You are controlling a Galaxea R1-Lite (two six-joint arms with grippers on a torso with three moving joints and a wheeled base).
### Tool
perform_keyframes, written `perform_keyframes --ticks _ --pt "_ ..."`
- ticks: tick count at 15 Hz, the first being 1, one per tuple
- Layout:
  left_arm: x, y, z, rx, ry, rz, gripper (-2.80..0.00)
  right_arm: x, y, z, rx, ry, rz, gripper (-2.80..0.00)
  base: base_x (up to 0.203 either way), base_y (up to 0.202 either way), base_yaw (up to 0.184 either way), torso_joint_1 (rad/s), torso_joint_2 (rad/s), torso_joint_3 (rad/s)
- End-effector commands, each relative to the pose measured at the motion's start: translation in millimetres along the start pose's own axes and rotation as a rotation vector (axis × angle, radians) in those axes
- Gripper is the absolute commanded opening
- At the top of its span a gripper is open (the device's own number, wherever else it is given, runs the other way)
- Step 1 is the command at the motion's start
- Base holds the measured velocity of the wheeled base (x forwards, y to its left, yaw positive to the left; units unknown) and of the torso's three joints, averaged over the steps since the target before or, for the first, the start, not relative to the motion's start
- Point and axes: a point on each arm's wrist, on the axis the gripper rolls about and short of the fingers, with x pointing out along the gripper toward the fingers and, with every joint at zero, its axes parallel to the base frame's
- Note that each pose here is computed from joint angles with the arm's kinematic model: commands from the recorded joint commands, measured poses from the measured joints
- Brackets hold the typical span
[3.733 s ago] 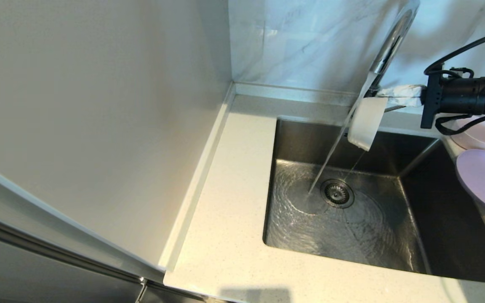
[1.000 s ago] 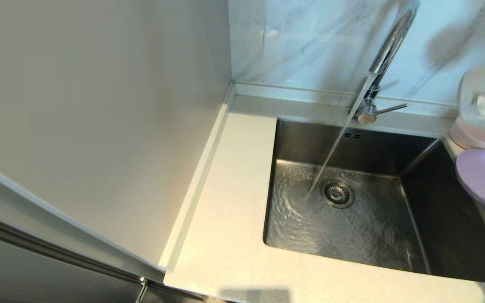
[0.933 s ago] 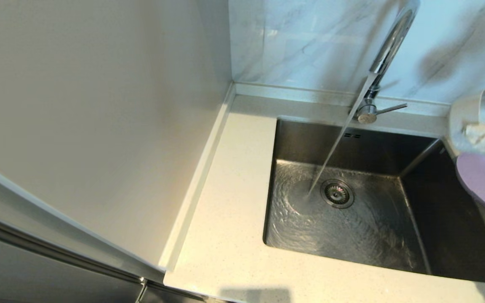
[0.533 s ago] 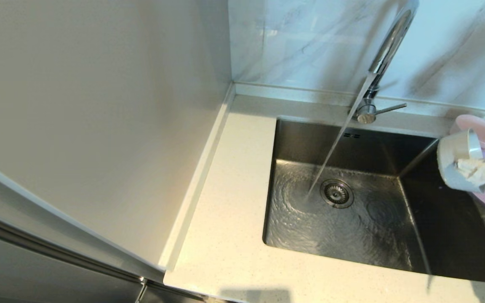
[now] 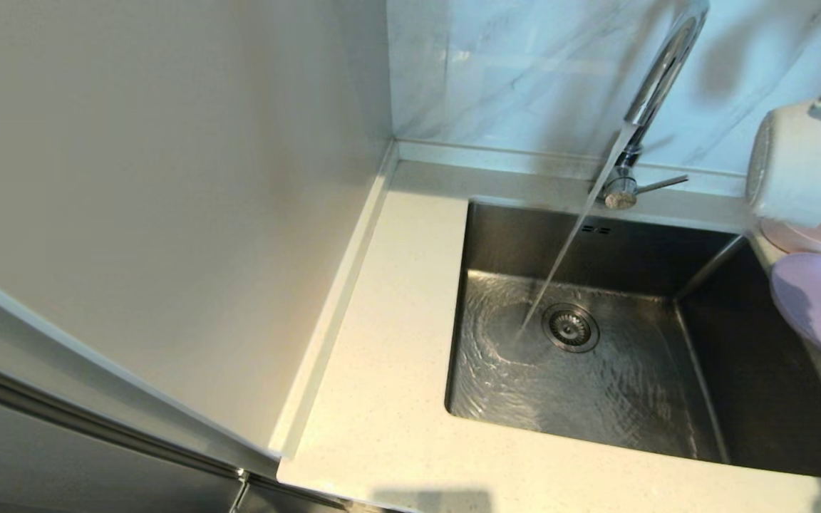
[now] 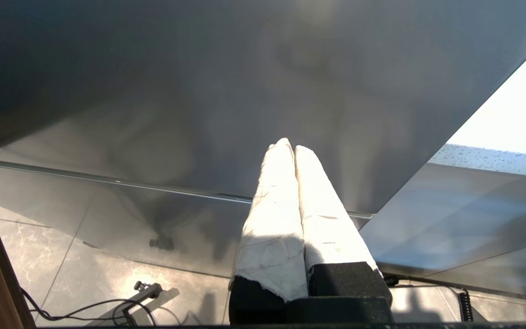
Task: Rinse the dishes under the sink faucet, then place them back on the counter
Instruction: Place the bowl on the table
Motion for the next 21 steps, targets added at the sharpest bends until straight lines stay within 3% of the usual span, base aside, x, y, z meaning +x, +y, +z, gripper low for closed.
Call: perform_keyframes --ticks 1,3,5,7,9,10,12,14,17,19,21 --pt "0.0 0.0 0.0 0.0 0.0 0.0 -2.8 31.6 -29.1 19.3 0.486 0.068 0.007 -2.8 0.0 0.0 0.0 0.0 0.0 0.0" --pt "0.0 0.0 0.0 0.0 0.0 -0.001 -2.8 34.5 -35.6 29.9 0.684 0.102 0.074 -2.8 0.0 0.0 0.0 0.0 0.0 0.0" --pt "0.0 0.0 0.0 0.0 0.0 -0.001 -2.8 37.0 -38.2 36.4 0.799 0.123 0.13 -2.8 0.0 0.0 0.0 0.0 0.0 0.0" --pt "0.0 0.0 0.0 0.0 0.0 0.0 -2.8 36.6 -39.6 38.9 0.822 0.141 0.157 -2.8 0.0 0.0 0.0 0.0 0.0 0.0" --pt "0.0 0.0 0.0 0.0 0.0 0.0 -2.8 30.9 -37.6 40.0 0.776 0.135 0.169 -2.8 0.0 0.0 0.0 0.0 0.0 0.0" --pt "0.0 0.0 0.0 0.0 0.0 -0.001 -2.8 21.9 -36.2 41.7 0.715 0.12 0.18 -2.8 0.0 0.0 0.0 0.0 0.0 0.0" --pt "0.0 0.0 0.0 0.0 0.0 0.0 -2.8 -0.8 -31.8 42.3 0.51 0.075 0.197 -2.8 0.0 0.0 0.0 0.0 0.0 0.0" --pt "0.0 0.0 0.0 0.0 0.0 0.0 -2.8 -23.8 -23.9 34.1 0.234 0.006 0.193 -2.8 0.0 0.0 0.0 0.0 0.0 0.0" --pt "0.0 0.0 0.0 0.0 0.0 0.0 -2.8 -56.7 -6.2 0.3 -0.262 -0.059 0.143 -2.8 0.0 0.0 0.0 0.0 0.0 0.0" --pt "0.0 0.0 0.0 0.0 0.0 0.0 -2.8 -71.0 -8.5 -37.2 -0.522 0.003 0.062 -2.8 0.0 0.0 0.0 0.0 0.0 0.0" --pt "0.0 0.0 0.0 0.0 0.0 0.0 -2.8 -82.4 -23.4 -85.0 -0.614 0.2 -0.067 -2.8 0.0 0.0 0.0 0.0 0.0 0.0"
